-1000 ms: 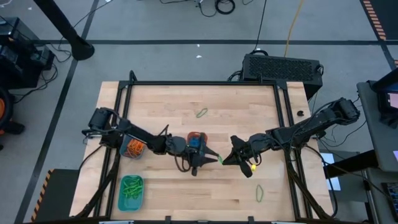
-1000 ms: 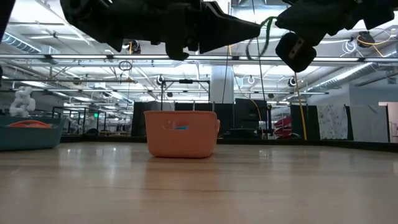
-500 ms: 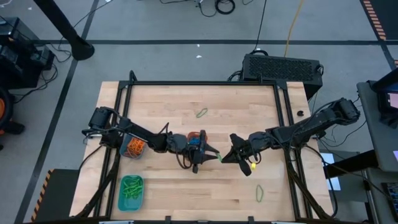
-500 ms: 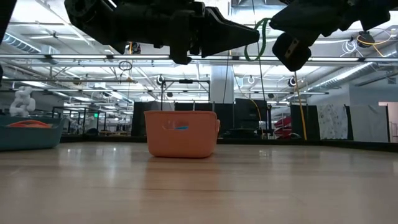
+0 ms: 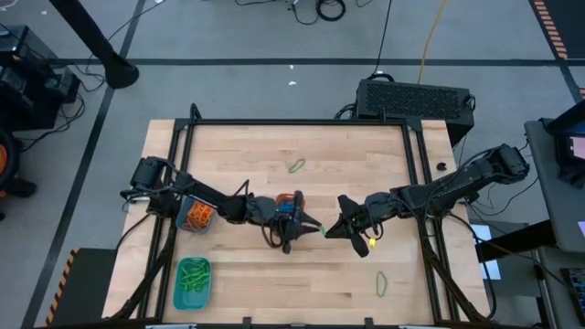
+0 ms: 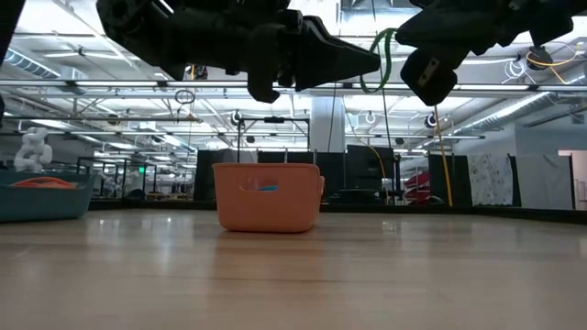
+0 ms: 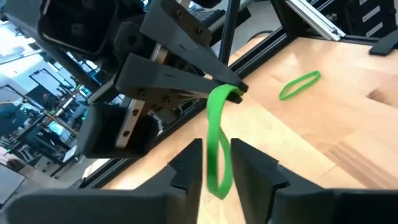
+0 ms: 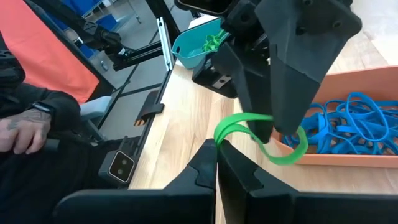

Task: Sort rubber bands into baskets
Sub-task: Put the green rubber band into the green bin

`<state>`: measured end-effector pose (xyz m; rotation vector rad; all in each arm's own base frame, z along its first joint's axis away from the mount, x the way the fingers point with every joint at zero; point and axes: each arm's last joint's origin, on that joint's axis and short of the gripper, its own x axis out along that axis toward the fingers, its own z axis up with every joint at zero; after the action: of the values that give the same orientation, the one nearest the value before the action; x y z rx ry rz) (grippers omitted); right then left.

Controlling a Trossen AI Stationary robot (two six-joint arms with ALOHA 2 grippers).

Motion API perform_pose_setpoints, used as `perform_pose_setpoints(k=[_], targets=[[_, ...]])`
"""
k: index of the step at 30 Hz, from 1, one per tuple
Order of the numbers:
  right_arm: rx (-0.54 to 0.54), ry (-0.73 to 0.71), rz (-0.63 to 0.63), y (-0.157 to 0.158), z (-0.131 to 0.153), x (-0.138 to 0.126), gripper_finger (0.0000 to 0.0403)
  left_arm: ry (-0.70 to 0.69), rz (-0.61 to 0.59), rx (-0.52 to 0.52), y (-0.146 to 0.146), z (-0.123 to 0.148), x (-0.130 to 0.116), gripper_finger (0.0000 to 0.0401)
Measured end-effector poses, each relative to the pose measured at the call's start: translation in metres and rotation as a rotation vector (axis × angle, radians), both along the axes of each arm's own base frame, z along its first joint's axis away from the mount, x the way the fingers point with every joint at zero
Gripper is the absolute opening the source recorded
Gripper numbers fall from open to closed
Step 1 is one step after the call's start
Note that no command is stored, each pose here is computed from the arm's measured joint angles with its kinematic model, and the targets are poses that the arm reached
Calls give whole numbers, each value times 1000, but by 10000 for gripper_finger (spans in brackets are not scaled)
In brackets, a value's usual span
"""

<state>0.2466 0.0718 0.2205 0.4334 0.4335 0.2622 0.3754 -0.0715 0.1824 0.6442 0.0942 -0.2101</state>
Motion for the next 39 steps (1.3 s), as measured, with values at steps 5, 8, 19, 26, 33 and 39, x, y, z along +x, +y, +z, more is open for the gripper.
perform_pose_setpoints(k=[5,8,19,26,33,39], targets=[[0,0,0,0,0,0,0,-1,22,3,2,0,0,26],[3,1,9,0,0,0,0,-16,50,8,3,1,1,9],[-26,-7,34,-1,0,0,70,-24,75,19,-2,4,-1,3],[-93,-22,59,-1,-1,0,144,26,138,55,-18,21,-16,2],[-141,-9,77,-1,-4,-1,173,211,156,3,-49,49,-60,2],[-196,-30,100,-1,-4,-1,175,454,248,-226,-63,70,-121,1]])
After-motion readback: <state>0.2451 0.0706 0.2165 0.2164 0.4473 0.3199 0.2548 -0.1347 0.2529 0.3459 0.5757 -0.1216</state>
